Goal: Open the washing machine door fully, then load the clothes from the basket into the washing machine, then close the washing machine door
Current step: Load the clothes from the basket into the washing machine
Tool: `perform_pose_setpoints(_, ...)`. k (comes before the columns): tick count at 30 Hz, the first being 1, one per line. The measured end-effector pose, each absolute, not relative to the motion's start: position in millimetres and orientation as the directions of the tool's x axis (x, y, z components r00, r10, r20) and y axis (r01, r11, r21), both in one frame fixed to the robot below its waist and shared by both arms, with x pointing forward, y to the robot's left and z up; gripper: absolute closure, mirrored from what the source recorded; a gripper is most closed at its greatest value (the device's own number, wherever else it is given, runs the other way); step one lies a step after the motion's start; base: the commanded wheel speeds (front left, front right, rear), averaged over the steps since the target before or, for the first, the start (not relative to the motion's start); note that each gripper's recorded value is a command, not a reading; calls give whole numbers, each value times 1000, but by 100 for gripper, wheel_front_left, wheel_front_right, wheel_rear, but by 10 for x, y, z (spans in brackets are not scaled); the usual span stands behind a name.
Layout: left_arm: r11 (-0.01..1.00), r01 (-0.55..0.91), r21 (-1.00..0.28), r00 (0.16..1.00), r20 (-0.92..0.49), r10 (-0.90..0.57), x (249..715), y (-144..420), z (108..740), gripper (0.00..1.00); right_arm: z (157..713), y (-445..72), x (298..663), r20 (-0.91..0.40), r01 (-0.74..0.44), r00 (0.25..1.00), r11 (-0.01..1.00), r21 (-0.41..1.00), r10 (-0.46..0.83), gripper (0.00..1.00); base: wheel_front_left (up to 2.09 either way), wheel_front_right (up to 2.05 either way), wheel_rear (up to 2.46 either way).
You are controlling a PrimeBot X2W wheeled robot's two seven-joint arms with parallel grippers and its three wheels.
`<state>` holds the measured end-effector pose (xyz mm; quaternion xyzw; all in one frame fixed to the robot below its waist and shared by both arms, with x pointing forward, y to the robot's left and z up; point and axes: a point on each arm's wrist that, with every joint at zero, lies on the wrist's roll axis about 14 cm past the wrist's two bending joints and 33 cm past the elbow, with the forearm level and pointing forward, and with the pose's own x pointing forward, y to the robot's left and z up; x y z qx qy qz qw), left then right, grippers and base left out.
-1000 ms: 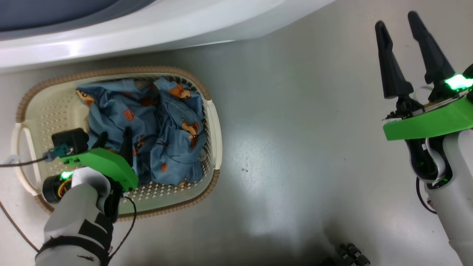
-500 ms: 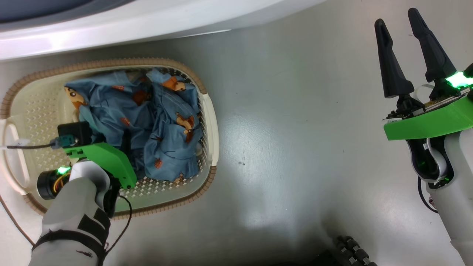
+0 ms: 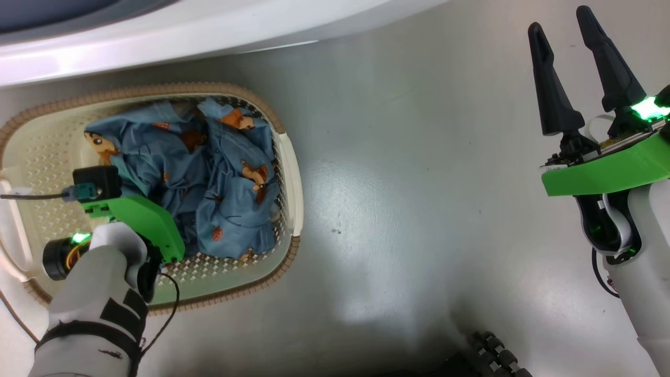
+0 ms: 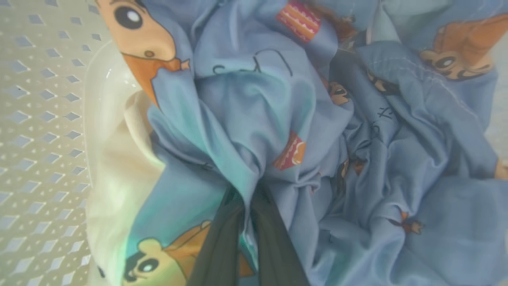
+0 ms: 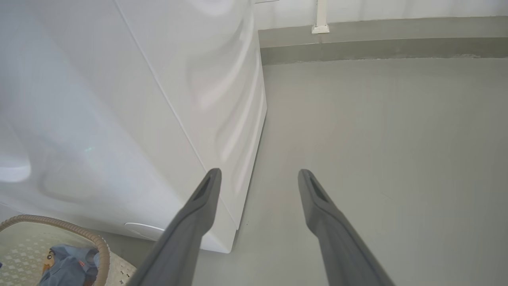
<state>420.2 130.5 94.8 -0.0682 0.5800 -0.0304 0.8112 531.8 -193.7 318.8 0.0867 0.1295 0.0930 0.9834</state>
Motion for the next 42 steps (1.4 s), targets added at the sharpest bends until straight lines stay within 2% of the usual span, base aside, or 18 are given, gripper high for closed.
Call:
perform_pose_setpoints(9,980,-42,-194,402,-901,-161,4353,1226,1161,100,3409,-1915,5344,-196,-163,960,967,198,202,0,0,0,0)
perform_pose_setpoints(23,961,-80,-265,519,-834,-187,4252,1217,1674,100,4008,-1827,5283,-94,-172,976,961,217,196,0,0,0,0)
perform_pose_setpoints(30,951,-97,-294,598,-781,-181,4219,1226,2043,100,4309,-1855,5085,-61,-161,982,962,222,179,0,0,0,0)
perform_pose_setpoints(42,919,-22,-393,764,-600,-239,4277,1071,2839,100,4696,-1928,4638,-15,-133,990,958,255,142,0,0,0,0)
